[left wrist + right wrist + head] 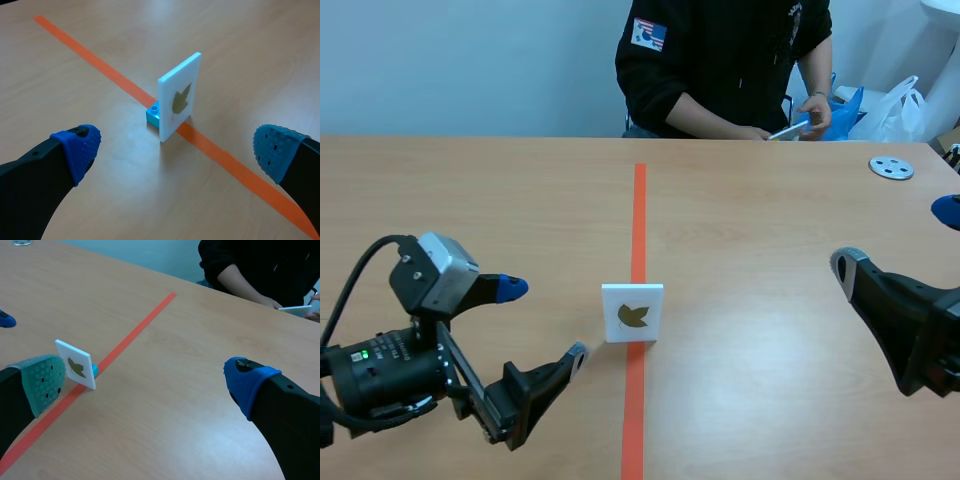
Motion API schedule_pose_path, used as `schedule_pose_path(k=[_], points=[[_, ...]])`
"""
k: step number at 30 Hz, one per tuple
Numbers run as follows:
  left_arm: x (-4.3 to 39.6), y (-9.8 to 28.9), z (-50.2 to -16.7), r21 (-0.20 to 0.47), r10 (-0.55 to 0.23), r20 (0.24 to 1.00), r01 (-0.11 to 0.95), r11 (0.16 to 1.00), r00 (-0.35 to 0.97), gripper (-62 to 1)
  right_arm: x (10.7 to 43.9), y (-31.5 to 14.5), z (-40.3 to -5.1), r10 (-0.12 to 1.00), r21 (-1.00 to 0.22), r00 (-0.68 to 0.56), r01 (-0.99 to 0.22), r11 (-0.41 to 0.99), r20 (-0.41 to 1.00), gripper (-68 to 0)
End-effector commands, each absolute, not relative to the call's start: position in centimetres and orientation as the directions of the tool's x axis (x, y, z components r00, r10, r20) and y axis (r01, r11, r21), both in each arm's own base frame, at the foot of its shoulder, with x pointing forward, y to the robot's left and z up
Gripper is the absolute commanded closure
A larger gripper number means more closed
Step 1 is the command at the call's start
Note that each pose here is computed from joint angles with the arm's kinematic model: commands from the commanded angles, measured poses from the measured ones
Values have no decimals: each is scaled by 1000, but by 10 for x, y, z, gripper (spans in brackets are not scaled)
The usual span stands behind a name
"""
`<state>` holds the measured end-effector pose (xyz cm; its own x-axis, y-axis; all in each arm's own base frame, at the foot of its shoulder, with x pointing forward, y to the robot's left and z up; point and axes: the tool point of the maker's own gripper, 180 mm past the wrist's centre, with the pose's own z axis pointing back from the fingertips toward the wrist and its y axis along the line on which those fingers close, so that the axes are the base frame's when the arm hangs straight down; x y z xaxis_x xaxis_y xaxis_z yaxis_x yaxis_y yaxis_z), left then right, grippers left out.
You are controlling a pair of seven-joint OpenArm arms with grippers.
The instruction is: Sort the leaf by its shape. The table is split by an orange tape line. A compound leaf with several leaflets goes to the left side, a simple leaf with one blade goes to the right side. Return to the home posture when a red brick is placed on the table.
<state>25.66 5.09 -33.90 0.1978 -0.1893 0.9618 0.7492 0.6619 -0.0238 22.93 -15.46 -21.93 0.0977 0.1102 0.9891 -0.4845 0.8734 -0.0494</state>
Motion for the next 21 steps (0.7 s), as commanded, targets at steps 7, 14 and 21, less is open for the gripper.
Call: schedule_pose_path(k=[7, 14, 21], points=[[286, 21, -336, -7, -150, 980, 772, 636, 133, -623, 231, -152, -208, 96, -54, 61, -488, 871, 994, -679], [292, -6, -346, 2, -150, 983, 811, 585, 106, -623, 231, -152, -207, 95, -54, 60, -488, 871, 994, -679], [297, -27, -356, -1, -162, 981, 838, 546, 108, -623, 231, -152, -207, 95, -54, 60, -488, 871, 994, -679]])
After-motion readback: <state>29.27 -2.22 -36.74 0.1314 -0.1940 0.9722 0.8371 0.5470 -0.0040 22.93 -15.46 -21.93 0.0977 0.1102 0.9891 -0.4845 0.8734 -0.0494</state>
